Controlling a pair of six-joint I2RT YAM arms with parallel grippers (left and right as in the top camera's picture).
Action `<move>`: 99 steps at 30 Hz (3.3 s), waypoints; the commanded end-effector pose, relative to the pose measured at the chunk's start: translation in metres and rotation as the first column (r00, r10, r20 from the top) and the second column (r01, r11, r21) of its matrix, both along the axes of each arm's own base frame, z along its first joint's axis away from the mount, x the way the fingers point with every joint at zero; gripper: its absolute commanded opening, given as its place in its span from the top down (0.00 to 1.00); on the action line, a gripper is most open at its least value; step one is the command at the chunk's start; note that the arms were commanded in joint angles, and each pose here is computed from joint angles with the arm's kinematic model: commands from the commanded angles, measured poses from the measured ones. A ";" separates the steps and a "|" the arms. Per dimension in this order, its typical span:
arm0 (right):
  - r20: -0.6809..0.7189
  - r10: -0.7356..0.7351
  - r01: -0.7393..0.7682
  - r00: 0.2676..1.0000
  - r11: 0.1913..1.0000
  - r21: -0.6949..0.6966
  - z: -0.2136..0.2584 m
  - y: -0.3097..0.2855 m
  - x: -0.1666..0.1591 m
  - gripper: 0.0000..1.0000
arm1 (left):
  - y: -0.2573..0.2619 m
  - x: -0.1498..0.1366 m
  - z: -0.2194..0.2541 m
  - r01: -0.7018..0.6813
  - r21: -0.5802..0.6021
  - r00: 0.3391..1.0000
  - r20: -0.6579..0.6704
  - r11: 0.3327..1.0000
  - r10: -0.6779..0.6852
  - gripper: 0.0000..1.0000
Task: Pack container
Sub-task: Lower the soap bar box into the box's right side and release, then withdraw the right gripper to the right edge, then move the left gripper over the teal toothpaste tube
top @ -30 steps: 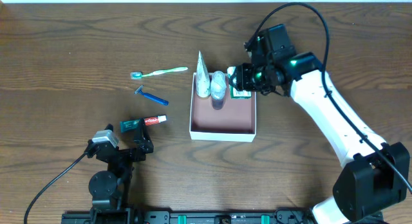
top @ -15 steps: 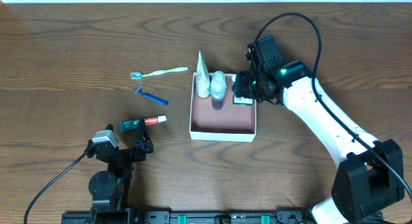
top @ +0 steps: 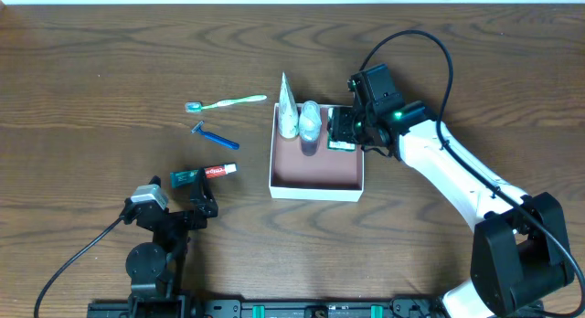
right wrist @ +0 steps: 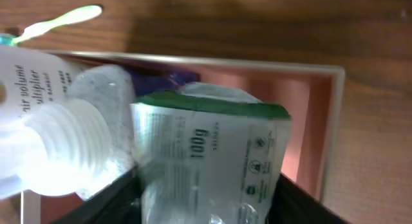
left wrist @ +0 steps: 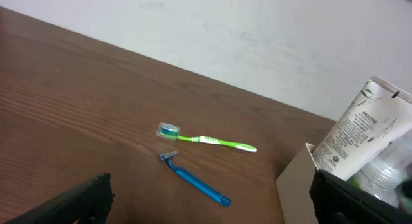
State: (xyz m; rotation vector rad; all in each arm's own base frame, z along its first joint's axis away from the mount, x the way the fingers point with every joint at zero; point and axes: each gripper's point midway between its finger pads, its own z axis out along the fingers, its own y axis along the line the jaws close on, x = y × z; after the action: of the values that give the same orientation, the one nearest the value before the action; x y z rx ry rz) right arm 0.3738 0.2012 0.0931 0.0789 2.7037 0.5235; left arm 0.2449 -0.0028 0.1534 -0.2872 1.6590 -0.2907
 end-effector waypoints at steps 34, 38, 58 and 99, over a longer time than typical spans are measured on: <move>0.275 -0.479 0.509 0.834 0.860 -0.046 0.162 -0.213 0.009 0.01 | -0.002 -0.001 -0.016 0.013 0.002 0.999 -0.049 1.000 -0.013 0.02; 0.249 -0.604 0.643 0.757 0.757 -0.117 0.145 -0.273 0.002 0.01 | -0.002 -0.001 -0.016 0.013 0.002 0.999 -0.049 1.000 -0.013 0.02; 0.041 -0.711 0.701 0.702 0.678 -0.222 0.061 -0.328 0.004 0.01 | -0.005 -0.001 -0.016 0.033 -0.001 0.998 -0.046 0.999 -0.033 0.02; -0.084 -0.669 0.651 0.738 0.739 -0.173 0.052 -0.300 -0.008 0.01 | -0.023 0.024 0.004 0.076 -0.123 0.659 -0.738 0.989 -0.143 0.02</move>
State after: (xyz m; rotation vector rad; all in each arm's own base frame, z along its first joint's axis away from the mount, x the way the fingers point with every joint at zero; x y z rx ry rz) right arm 0.3647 -0.1028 0.1469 1.0502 2.5659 0.1010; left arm 0.2662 -0.0185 0.1633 -0.4257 2.4538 -0.3100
